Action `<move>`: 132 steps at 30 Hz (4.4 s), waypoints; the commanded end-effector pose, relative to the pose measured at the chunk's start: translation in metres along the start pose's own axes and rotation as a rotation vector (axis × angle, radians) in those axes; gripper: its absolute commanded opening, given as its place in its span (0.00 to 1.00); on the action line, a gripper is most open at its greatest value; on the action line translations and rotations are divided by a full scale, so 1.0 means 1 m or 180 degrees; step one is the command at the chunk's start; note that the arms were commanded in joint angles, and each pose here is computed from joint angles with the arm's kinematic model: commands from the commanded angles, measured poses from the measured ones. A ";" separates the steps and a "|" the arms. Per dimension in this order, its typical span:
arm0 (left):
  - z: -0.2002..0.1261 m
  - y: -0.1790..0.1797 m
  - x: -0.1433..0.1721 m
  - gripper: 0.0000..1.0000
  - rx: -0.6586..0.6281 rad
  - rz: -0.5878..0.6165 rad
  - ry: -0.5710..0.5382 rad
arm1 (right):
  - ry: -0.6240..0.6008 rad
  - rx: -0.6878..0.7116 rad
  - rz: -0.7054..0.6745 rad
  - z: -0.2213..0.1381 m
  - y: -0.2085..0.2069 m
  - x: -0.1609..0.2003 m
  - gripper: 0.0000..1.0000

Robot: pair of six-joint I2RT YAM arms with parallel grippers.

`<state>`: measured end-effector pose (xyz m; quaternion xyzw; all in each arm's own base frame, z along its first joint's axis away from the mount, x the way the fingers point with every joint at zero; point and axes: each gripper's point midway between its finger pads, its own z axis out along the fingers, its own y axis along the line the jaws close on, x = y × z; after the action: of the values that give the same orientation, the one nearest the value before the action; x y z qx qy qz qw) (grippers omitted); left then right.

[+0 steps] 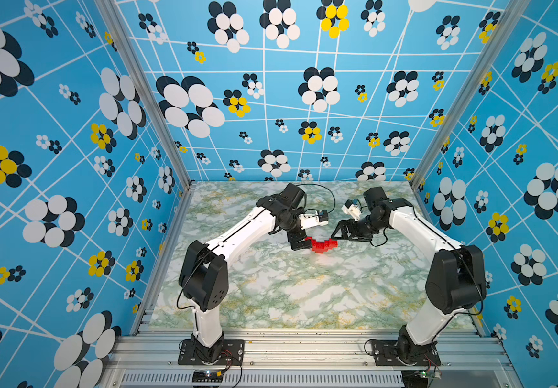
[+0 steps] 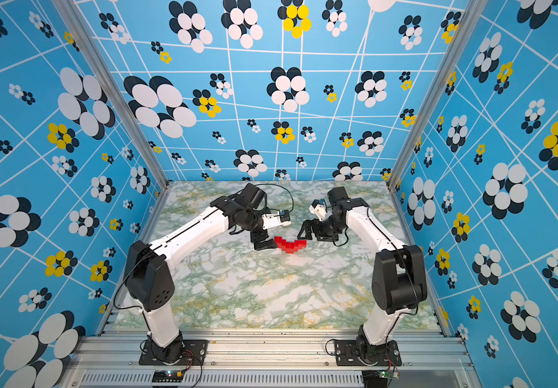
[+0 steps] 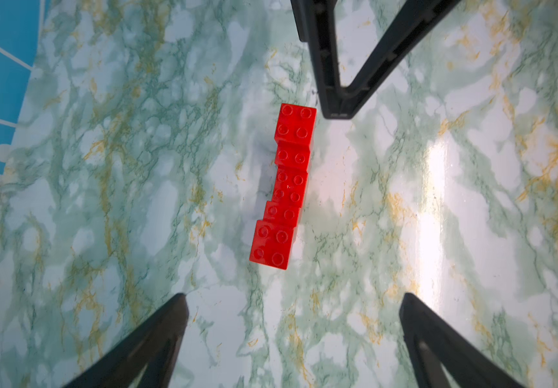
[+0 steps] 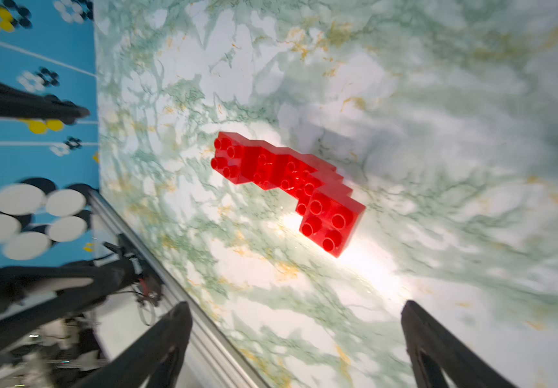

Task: Assemble the letter v with lego
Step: Assemble the lego brick with the lego brick, then adjust the lego brick at the center of the board.

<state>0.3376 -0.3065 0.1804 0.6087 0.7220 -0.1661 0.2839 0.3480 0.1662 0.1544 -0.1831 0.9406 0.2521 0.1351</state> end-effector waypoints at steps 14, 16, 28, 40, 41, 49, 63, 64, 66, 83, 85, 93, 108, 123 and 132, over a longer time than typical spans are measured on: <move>-0.038 -0.022 0.036 0.98 -0.0375 -0.1550 -0.1007 | 0.0890 0.0174 -0.3158 0.033 0.019 -0.015 0.83; -0.047 -0.022 0.035 0.98 -0.0455 -0.1603 -0.1063 | 0.1020 0.0125 -0.3155 0.047 0.015 -0.016 0.83; -0.104 -0.019 0.036 0.95 -0.0857 -0.1784 -0.1382 | 0.1215 0.0051 -0.3187 0.103 0.015 -0.015 0.84; -0.121 -0.011 0.043 0.94 -0.1022 -0.1878 -0.1486 | 0.1406 0.0002 -0.3053 0.134 0.004 -0.006 0.79; -0.121 -0.010 0.044 0.94 -0.1038 -0.1894 -0.1480 | 0.1399 0.0008 -0.3049 0.135 0.003 -0.007 0.78; -0.125 -0.007 0.049 0.93 -0.1097 -0.1920 -0.1482 | 0.1445 -0.0035 -0.2998 0.144 0.001 -0.005 0.66; -0.128 -0.007 0.052 0.94 -0.1106 -0.1932 -0.1471 | 0.1453 -0.0117 -0.2918 0.141 0.008 -0.006 0.55; -0.128 -0.006 0.052 0.93 -0.1110 -0.1936 -0.1470 | 0.1470 -0.0135 -0.2907 0.140 0.009 -0.005 0.54; -0.128 -0.007 0.052 0.93 -0.1107 -0.1933 -0.1471 | 0.1506 -0.0171 -0.2874 0.138 0.010 -0.003 0.53; -0.133 -0.004 0.055 0.94 -0.1172 -0.1922 -0.1459 | 0.1559 -0.0167 -0.2792 0.147 0.005 0.004 0.58; -0.134 -0.004 0.054 0.94 -0.1175 -0.1921 -0.1467 | 0.1561 -0.0168 -0.2781 0.148 0.005 0.005 0.57; -0.136 -0.005 0.055 0.94 -0.1184 -0.1924 -0.1467 | 0.1518 -0.0154 -0.2768 0.148 0.006 0.002 0.47; -0.141 -0.008 0.054 0.94 -0.1169 -0.1931 -0.1519 | 0.1648 -0.0585 -0.2612 0.124 0.039 0.020 0.34; -0.136 -0.009 0.057 0.94 -0.1139 -0.1985 -0.1526 | 0.1866 -0.1058 -0.2601 0.141 0.083 0.062 0.35; -0.132 -0.010 0.060 0.94 -0.1119 -0.2014 -0.1519 | 0.1803 -0.0699 -0.2683 0.154 0.066 0.047 0.56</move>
<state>0.2965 -0.1867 0.2471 0.2498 0.8064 -0.2487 0.4749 0.2955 0.2865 0.0413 -0.6204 0.7480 0.2272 -0.0629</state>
